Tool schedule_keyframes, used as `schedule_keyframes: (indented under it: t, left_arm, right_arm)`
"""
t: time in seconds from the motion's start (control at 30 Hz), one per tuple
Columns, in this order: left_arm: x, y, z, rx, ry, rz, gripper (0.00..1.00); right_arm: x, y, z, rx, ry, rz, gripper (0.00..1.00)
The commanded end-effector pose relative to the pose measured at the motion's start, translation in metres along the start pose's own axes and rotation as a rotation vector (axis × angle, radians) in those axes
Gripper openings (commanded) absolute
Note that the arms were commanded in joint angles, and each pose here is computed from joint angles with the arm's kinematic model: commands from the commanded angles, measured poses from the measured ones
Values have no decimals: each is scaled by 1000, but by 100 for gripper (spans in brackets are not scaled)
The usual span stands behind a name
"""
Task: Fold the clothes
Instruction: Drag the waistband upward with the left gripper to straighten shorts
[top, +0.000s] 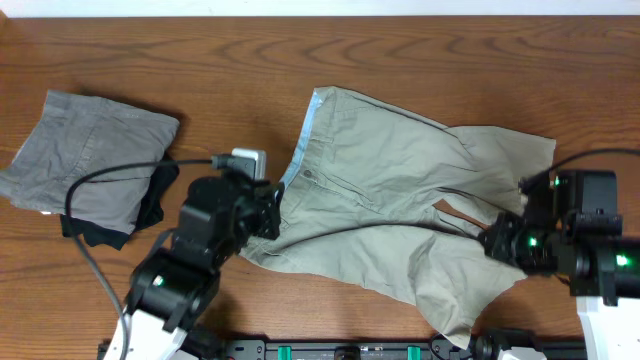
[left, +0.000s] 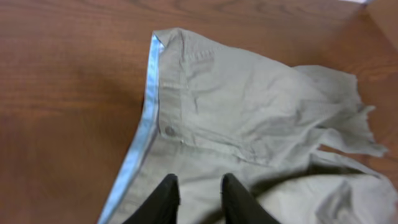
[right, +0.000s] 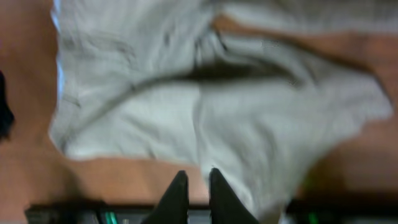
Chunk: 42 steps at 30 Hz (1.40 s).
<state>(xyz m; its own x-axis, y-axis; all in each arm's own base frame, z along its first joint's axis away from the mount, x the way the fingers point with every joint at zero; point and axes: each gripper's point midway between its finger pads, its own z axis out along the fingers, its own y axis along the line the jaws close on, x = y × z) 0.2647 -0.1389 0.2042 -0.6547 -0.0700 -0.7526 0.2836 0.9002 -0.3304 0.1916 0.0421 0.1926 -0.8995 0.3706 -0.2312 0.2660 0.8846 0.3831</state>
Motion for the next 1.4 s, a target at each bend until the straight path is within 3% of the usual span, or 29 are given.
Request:
schedule_keyframes:
  t: [0.0, 0.07, 0.33, 0.5, 0.57, 0.67, 0.83, 1.07, 1.37]
  left_arm:
    - [-5, -2, 20, 6, 27, 25, 24]
    - [0, -8, 41, 54, 64, 46, 24]
    - [27, -26, 122, 243, 173, 135, 19]
    - [38, -19, 162, 243, 220, 190, 15]
    - [40, -16, 177, 237, 244, 202, 39]
    - [38, -5, 197, 175, 272, 206, 52]
    - [17, 12, 221, 68, 291, 303, 53]
    - [-10, 53, 244, -42, 260, 267, 53]
    - [12, 94, 263, -82, 316, 217, 59]
  right_arm:
    - [-28, -4, 6, 41, -56, 14, 6]
    - [-46, -13, 17, 102, -75, 18, 1]
    - [-82, -28, 74, 170, -8, 31, 1]
    - [-84, -34, 96, 190, 47, 43, 1]
    - [-84, -36, 100, 195, 62, 35, 1]
    - [-83, -39, 100, 213, 66, 19, 4]
    - [-76, -46, 98, 246, 93, 8, 7]
    - [-73, -47, 98, 250, 107, 3, 7]
    - [-71, -47, 97, 252, 114, 5, 7]
